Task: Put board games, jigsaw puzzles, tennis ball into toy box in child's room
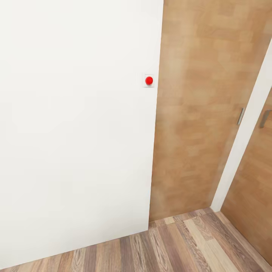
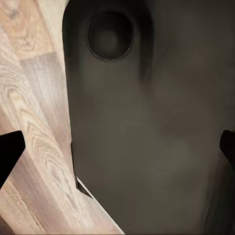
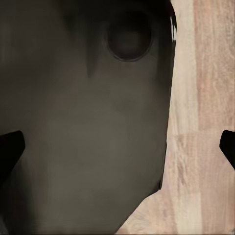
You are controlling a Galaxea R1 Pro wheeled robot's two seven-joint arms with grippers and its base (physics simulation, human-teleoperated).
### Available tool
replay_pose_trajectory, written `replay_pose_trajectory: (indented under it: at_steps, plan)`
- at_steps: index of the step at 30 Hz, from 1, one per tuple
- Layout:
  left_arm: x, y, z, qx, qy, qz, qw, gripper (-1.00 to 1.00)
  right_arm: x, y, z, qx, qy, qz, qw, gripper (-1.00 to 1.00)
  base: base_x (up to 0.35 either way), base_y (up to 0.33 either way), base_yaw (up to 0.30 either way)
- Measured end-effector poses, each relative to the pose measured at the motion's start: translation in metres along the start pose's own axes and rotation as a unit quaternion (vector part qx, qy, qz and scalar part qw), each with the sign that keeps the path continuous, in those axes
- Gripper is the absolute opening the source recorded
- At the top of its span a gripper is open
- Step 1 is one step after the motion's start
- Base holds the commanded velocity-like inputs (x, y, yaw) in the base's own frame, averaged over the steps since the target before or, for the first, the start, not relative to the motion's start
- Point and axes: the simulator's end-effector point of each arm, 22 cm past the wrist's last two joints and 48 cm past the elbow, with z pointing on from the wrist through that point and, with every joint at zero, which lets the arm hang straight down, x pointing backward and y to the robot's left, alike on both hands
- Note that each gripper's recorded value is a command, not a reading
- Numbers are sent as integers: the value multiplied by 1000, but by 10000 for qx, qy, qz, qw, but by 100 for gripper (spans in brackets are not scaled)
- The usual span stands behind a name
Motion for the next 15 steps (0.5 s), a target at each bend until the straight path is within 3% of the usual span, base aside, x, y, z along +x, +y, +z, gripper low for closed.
replay_pose_trajectory:
  at_steps: [4,15]
  plan:
    - [-5,-10,0,70,-54,-1,10000,100,-1,9,0,-47,-6,-7,10000,100,0,0,0]
    - [-14,-7,0,49,-211,3,9998,100,-2,21,0,-125,-14,-9,9999,100,0,0,0]
